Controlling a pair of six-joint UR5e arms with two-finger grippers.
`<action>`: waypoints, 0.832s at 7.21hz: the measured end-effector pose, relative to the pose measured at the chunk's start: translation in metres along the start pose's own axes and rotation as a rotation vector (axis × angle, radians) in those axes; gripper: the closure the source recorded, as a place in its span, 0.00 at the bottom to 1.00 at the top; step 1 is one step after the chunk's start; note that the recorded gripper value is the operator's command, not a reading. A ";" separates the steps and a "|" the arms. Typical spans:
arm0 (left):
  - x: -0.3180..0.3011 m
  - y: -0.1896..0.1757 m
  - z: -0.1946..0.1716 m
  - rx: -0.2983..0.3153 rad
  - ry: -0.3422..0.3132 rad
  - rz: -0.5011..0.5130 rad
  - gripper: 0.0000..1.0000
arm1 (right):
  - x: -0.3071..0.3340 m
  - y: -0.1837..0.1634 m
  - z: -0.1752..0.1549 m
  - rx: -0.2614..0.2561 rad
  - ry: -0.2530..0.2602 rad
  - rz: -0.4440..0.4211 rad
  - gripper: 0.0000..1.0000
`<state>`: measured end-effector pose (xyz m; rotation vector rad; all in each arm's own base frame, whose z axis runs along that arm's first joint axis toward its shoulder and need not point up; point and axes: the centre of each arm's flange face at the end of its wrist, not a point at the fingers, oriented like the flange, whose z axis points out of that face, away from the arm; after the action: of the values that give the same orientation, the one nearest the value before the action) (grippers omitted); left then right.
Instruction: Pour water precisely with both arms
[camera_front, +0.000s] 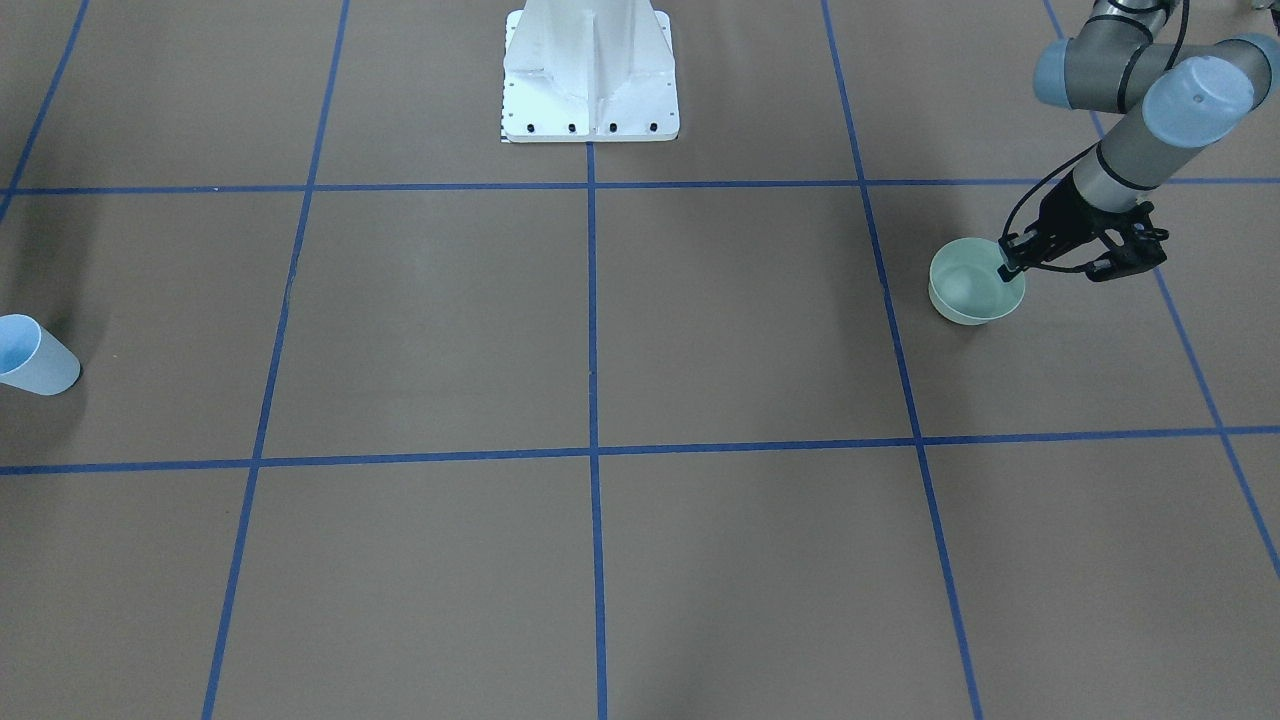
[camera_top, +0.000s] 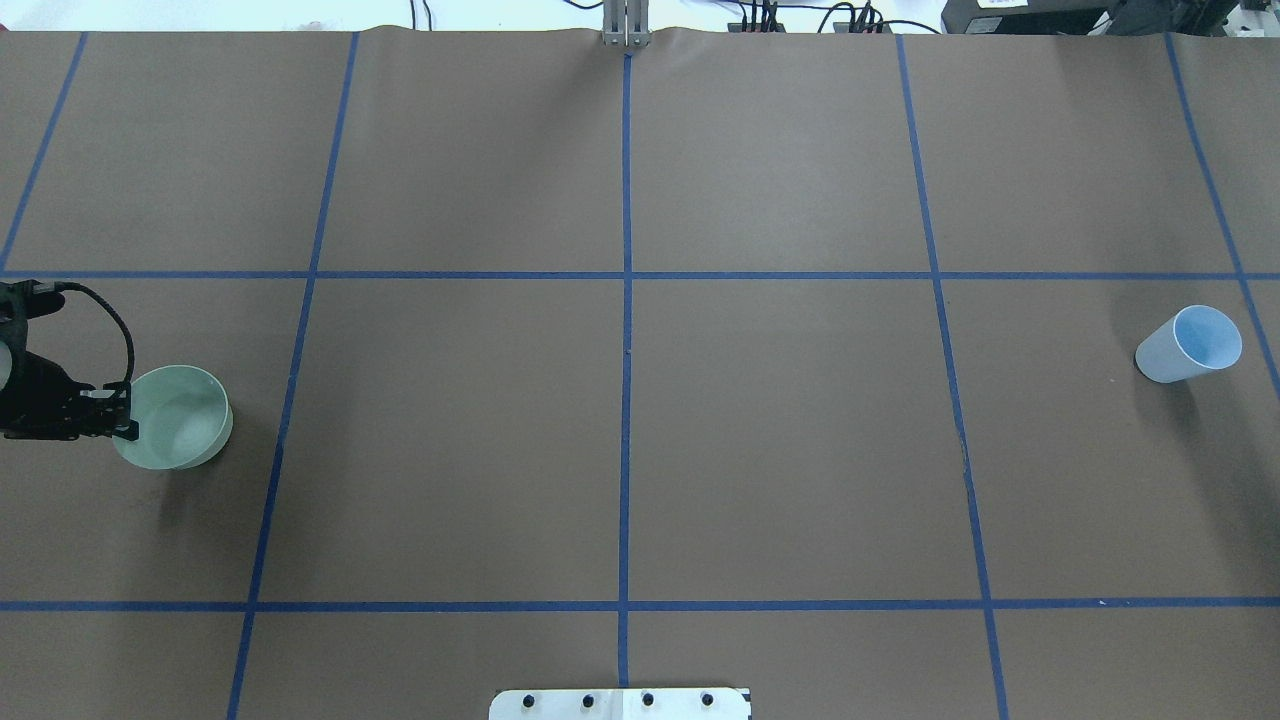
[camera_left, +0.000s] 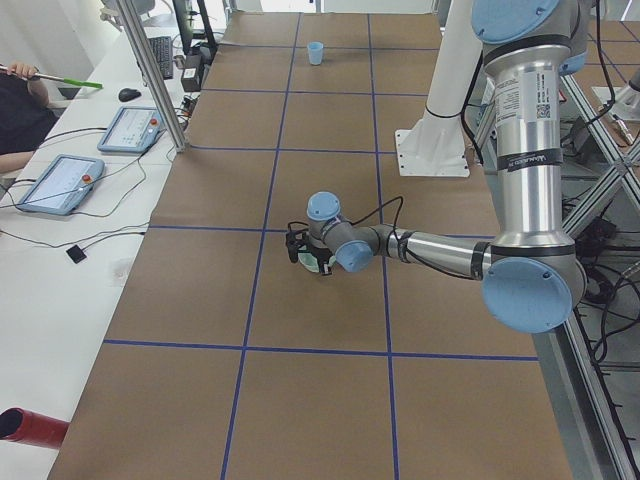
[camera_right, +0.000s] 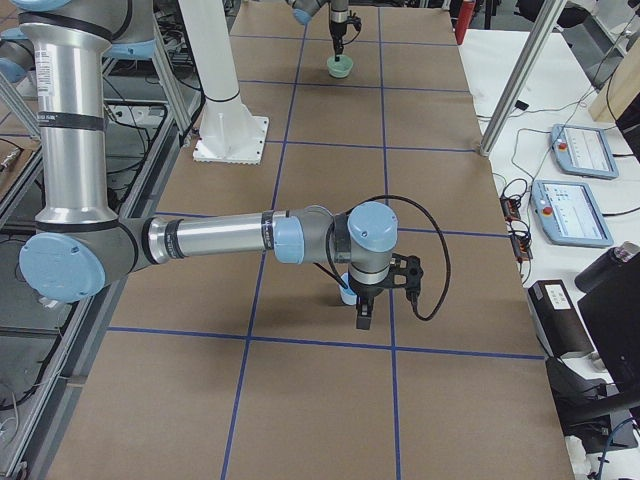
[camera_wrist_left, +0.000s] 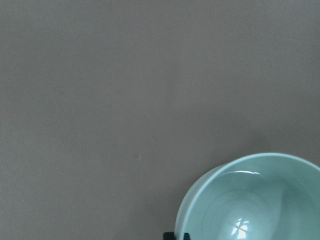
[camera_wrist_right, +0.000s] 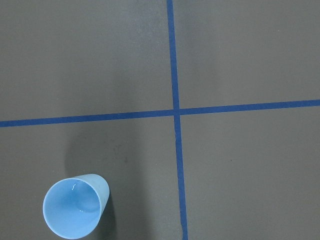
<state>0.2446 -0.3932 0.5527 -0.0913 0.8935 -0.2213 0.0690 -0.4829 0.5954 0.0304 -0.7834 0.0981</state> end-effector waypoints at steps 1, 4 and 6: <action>0.014 0.004 -0.014 -0.002 0.013 0.000 1.00 | 0.000 0.000 0.000 0.000 0.000 0.000 0.00; 0.136 -0.012 -0.052 -0.005 0.025 -0.119 1.00 | 0.000 0.000 0.000 0.001 0.000 -0.001 0.00; 0.266 -0.009 -0.067 -0.031 0.064 -0.246 1.00 | 0.000 -0.001 0.000 0.001 0.001 -0.002 0.00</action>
<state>0.3521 -0.4616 0.3103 -0.2244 0.9487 -0.4417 0.0691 -0.4835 0.5948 0.0321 -0.7822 0.0966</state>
